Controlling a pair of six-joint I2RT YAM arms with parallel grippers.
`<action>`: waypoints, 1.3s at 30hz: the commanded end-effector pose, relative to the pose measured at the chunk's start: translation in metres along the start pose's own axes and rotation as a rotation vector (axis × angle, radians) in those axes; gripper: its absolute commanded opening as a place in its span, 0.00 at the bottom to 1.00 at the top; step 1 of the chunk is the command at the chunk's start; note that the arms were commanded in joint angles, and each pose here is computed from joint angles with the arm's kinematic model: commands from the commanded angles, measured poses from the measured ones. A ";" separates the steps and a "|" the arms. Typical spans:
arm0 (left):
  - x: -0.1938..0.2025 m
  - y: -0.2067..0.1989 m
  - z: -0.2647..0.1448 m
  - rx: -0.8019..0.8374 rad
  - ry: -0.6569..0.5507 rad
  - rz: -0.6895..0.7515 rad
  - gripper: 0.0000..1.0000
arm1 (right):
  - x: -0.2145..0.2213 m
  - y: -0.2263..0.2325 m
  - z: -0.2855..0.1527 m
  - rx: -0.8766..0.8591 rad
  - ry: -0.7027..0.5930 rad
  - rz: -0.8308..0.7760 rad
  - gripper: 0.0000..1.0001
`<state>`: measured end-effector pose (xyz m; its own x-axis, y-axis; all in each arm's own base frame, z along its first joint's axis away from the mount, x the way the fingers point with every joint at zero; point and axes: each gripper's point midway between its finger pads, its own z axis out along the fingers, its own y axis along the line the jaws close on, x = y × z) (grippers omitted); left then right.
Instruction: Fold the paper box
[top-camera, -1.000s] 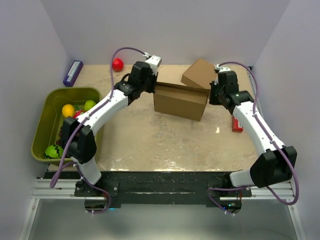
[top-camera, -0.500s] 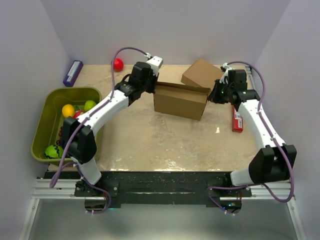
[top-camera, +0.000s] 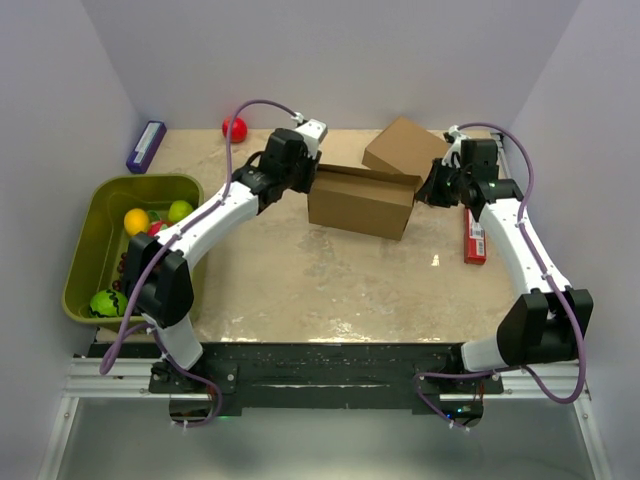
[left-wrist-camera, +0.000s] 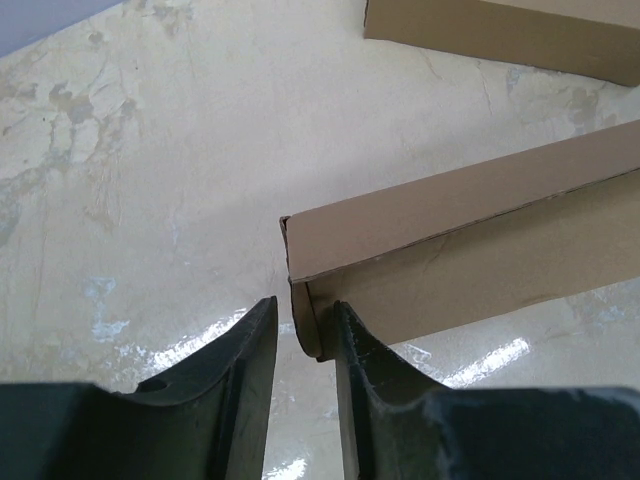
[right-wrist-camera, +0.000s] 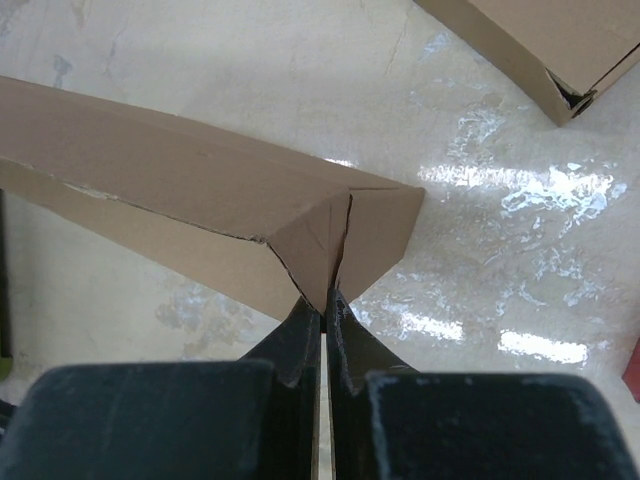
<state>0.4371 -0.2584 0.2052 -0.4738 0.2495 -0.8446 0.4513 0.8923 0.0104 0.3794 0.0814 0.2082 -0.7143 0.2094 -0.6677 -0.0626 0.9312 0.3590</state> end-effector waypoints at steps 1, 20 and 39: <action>-0.009 -0.005 -0.003 0.023 -0.032 -0.001 0.37 | -0.007 0.000 -0.009 0.002 -0.033 -0.031 0.00; 0.032 -0.003 0.016 0.021 0.041 0.011 0.16 | -0.016 0.020 -0.010 -0.090 -0.070 0.074 0.00; 0.034 0.004 0.017 -0.020 0.052 0.054 0.09 | -0.032 0.032 -0.010 -0.197 -0.104 0.150 0.00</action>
<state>0.4453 -0.2590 0.1994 -0.4391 0.2275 -0.8692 0.4374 0.8992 0.0144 0.3867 0.0932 0.2197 -0.6983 0.3605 -0.6184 -0.0254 0.8509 0.5247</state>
